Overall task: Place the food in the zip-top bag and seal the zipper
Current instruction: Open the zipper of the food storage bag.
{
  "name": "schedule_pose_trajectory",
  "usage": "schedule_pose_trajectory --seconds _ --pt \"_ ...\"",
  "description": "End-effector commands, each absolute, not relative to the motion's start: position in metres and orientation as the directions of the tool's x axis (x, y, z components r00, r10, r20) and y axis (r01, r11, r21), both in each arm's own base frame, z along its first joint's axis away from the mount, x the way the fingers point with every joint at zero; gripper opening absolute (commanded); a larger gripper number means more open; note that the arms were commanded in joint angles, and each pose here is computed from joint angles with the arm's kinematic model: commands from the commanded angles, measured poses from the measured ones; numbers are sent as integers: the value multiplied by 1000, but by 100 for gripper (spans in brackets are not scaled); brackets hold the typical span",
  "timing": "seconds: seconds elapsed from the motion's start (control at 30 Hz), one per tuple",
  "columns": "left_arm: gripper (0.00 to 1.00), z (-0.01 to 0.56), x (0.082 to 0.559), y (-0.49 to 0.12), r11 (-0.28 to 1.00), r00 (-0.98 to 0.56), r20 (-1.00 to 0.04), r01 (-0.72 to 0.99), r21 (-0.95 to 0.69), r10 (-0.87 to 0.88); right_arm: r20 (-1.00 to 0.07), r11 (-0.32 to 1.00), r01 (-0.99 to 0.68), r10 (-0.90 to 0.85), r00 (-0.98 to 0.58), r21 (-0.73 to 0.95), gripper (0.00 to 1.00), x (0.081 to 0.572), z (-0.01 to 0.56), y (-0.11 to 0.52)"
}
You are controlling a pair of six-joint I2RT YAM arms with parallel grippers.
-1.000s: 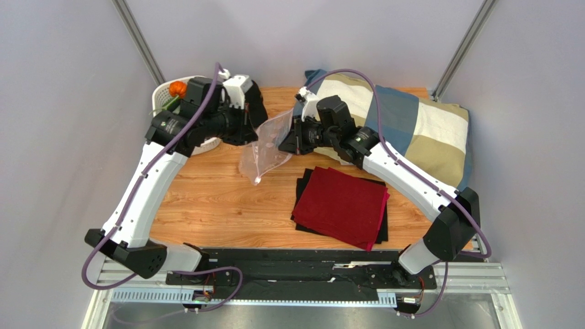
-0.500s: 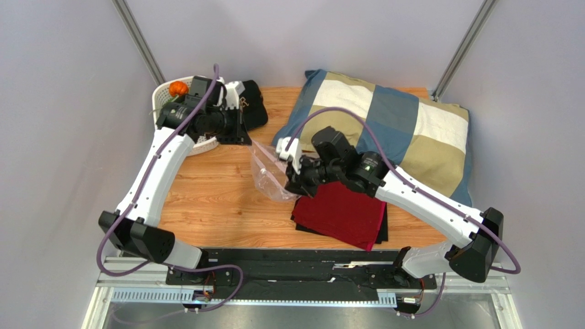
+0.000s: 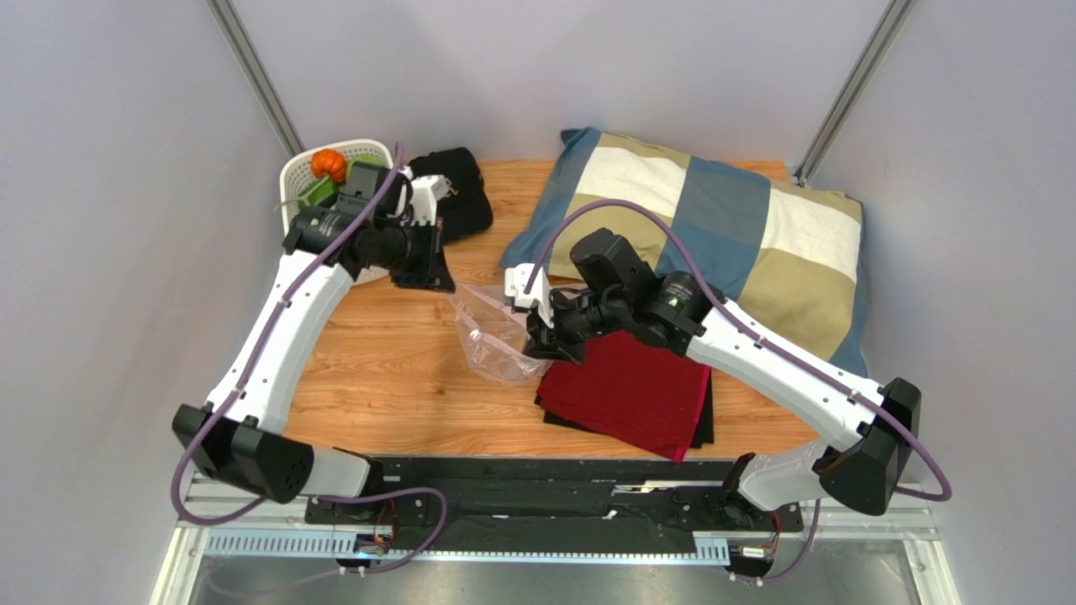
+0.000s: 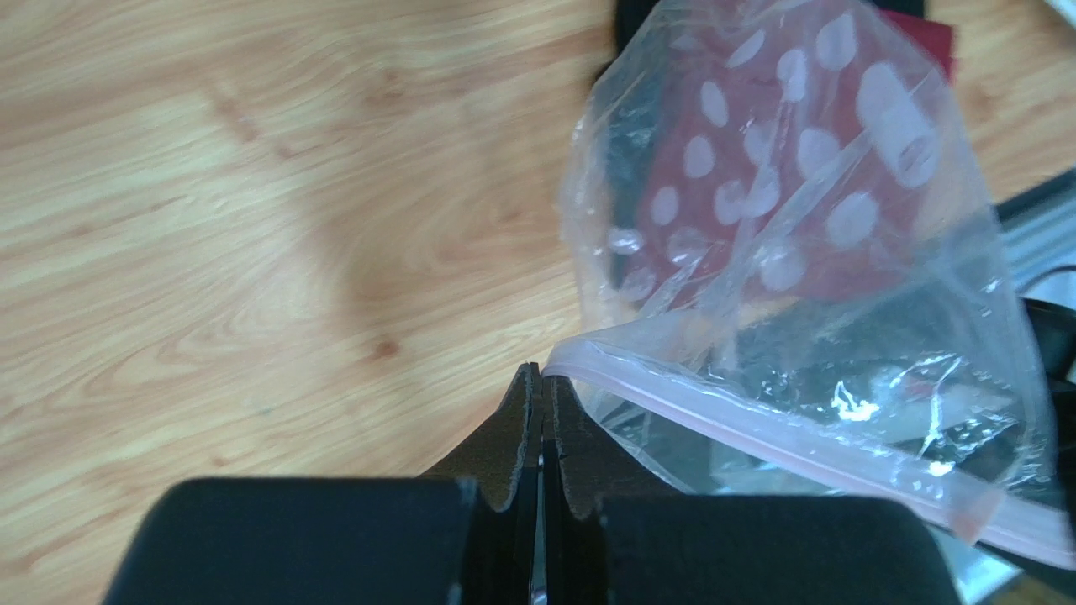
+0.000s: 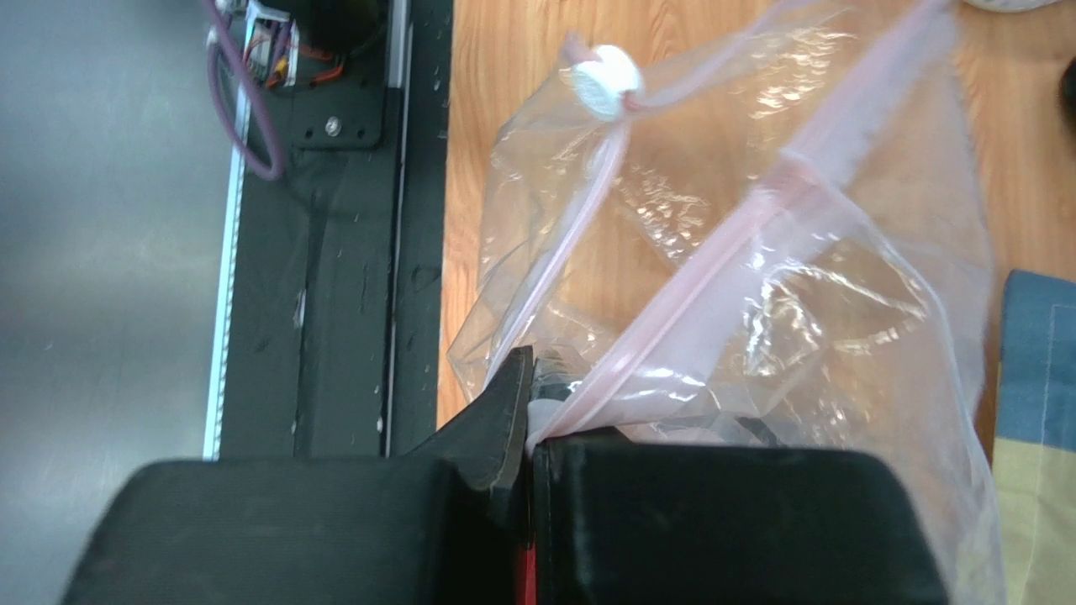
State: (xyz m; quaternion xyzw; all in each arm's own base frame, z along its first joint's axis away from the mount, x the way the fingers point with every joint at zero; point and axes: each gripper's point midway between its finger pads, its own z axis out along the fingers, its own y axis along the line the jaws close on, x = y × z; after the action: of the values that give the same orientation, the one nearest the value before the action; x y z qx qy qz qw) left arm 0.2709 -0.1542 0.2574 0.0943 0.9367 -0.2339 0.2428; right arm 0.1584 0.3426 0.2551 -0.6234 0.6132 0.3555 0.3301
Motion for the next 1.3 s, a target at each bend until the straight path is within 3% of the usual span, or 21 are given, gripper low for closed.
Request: schedule_pose_trajectory --seconds 0.0,0.1,0.2,0.5,0.53,0.67,0.83,1.17,1.2,1.27 --pt "0 226 286 -106 957 -848 -521 224 -184 98 -902 51 -994 -418 -107 94 0 184 264 359" --pt "0 196 288 -97 962 -901 -426 182 -205 80 -869 240 -946 -394 -300 218 0 225 244 363" --pt "0 181 298 -94 959 -913 -396 192 -210 96 -825 371 -873 -347 -446 316 0 257 234 360" --pt "0 206 305 -117 892 -829 -540 346 -291 146 -750 431 -751 -219 -624 500 0 270 230 369" --pt "3 208 304 -118 888 -826 -544 353 -296 147 -740 432 -743 -219 -636 511 0 271 228 371" --pt "32 227 298 -126 858 -791 -595 397 -327 139 -715 425 -717 -200 -670 553 0 276 231 381" --pt "47 249 297 -134 831 -752 -647 437 -344 128 -720 400 -717 -176 -671 571 0 279 246 389" --pt "41 239 310 -130 861 -786 -609 381 -337 109 -737 342 -741 -173 -654 578 0 267 273 388" --pt "38 239 310 -130 861 -786 -609 379 -341 105 -737 339 -743 -176 -652 577 0 266 273 387" --pt "15 239 310 -133 854 -788 -607 381 -354 100 -736 343 -743 -179 -653 575 0 265 274 385"
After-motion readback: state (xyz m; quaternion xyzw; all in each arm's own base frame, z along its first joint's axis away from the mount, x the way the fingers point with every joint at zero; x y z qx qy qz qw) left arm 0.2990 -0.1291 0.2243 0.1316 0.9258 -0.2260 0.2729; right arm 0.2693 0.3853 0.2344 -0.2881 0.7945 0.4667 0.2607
